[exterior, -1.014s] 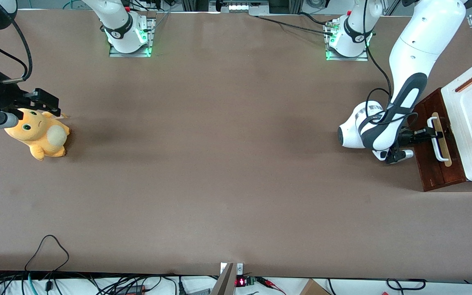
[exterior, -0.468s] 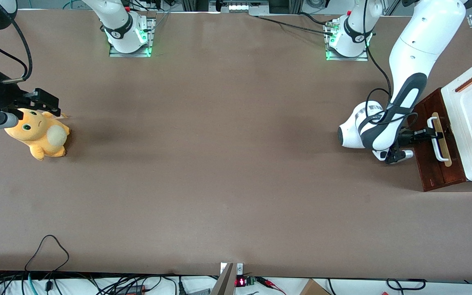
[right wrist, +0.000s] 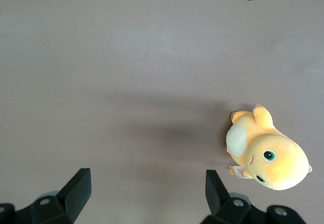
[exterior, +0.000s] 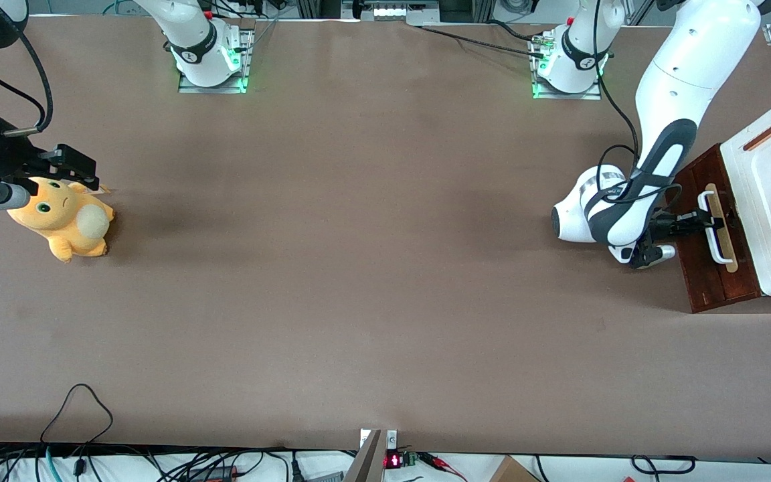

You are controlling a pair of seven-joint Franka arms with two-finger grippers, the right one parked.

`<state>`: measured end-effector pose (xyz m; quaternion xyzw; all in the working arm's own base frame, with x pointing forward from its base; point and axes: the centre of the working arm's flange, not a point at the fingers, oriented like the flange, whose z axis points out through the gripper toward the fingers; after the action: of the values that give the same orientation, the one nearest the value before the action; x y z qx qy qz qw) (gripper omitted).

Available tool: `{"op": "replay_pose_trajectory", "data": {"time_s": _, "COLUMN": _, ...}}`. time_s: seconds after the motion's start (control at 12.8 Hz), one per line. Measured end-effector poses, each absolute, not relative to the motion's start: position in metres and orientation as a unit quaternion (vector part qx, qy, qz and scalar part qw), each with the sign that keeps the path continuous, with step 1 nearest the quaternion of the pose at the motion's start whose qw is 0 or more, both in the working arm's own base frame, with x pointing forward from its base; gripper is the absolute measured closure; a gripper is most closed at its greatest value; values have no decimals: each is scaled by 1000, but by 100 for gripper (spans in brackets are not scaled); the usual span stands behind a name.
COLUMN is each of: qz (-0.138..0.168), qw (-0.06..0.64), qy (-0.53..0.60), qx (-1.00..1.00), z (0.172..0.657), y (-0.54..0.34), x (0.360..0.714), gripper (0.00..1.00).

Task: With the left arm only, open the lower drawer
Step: 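Close the left gripper around the white bar handle, then pull the handle with the left gripper, sliding the drawer out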

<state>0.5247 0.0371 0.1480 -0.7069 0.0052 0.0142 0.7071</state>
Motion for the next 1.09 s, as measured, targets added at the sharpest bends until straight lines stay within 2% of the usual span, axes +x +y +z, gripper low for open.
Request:
{"op": "replay_pose_trajectory", "data": {"time_s": 0.47, "qz": 9, "qw": 705, "qy": 11, "qx": -709, "z": 148, "y": 26, "x": 524, "gripper": 82}}
{"op": "replay_pose_trajectory", "data": {"time_s": 1.09, "qz": -29, "qw": 712, "qy": 54, "qx": -700, "z": 150, "y": -72, "x": 516, "gripper": 82}}
